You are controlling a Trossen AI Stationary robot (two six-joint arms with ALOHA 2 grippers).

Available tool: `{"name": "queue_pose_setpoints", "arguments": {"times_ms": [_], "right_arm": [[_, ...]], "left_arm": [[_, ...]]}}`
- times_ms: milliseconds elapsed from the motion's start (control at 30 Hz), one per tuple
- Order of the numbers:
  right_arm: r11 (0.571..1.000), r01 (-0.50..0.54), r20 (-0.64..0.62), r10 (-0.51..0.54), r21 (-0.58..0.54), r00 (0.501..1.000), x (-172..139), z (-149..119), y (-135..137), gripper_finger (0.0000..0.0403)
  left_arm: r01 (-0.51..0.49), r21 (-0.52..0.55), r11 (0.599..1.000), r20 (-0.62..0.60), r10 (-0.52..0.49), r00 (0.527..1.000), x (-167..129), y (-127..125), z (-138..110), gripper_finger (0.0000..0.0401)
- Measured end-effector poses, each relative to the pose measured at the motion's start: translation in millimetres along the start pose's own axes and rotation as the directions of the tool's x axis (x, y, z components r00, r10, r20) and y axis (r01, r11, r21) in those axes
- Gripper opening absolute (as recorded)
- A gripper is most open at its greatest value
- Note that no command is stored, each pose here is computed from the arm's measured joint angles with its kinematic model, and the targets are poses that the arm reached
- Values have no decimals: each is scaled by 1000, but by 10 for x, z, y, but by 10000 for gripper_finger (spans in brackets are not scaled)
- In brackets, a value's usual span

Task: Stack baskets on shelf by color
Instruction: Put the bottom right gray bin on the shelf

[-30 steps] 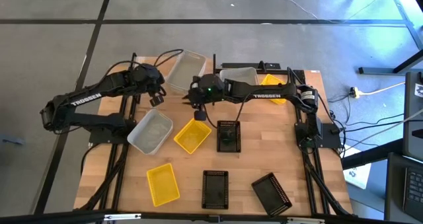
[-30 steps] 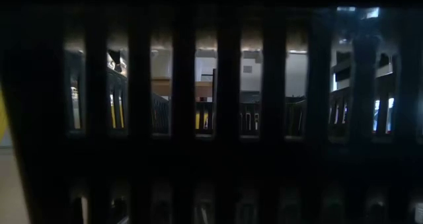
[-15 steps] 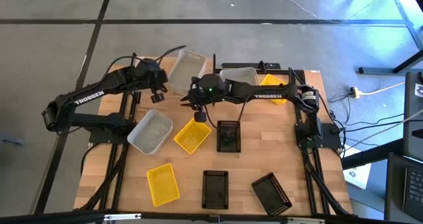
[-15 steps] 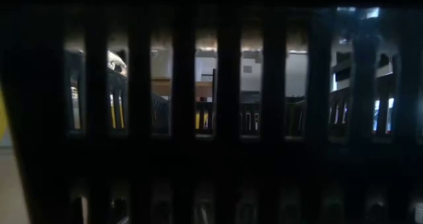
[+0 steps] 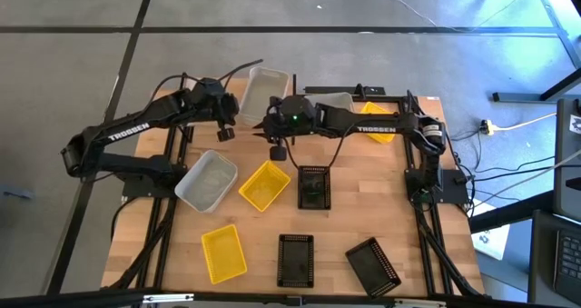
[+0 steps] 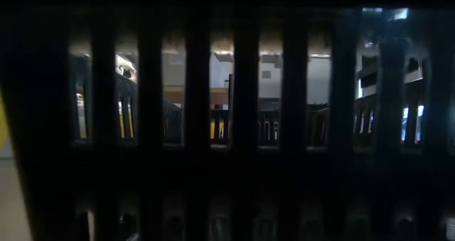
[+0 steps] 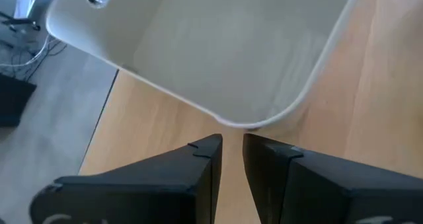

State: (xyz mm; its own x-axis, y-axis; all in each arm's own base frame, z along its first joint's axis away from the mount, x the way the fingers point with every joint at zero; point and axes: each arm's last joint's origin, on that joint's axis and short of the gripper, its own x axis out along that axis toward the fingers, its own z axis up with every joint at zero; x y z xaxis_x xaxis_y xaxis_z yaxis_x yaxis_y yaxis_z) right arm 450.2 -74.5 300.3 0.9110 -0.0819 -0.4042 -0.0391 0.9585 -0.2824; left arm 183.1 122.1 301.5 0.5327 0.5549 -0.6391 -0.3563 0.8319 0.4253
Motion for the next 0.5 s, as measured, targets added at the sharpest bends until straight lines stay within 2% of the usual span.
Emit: {"name": "queue_pose_setpoints", "arguments": {"times_ms": [267, 500], "right_arm": [[997, 78, -22, -78, 3, 997, -113, 45, -79, 86], [996, 92, -30, -92, 7, 995, -243, 89, -154, 86]], "left_arm": [[36, 64, 997, -22, -34, 999, 185, -102, 56, 54], [32, 77, 997, 21, -34, 999, 185, -134, 112, 54]]}}
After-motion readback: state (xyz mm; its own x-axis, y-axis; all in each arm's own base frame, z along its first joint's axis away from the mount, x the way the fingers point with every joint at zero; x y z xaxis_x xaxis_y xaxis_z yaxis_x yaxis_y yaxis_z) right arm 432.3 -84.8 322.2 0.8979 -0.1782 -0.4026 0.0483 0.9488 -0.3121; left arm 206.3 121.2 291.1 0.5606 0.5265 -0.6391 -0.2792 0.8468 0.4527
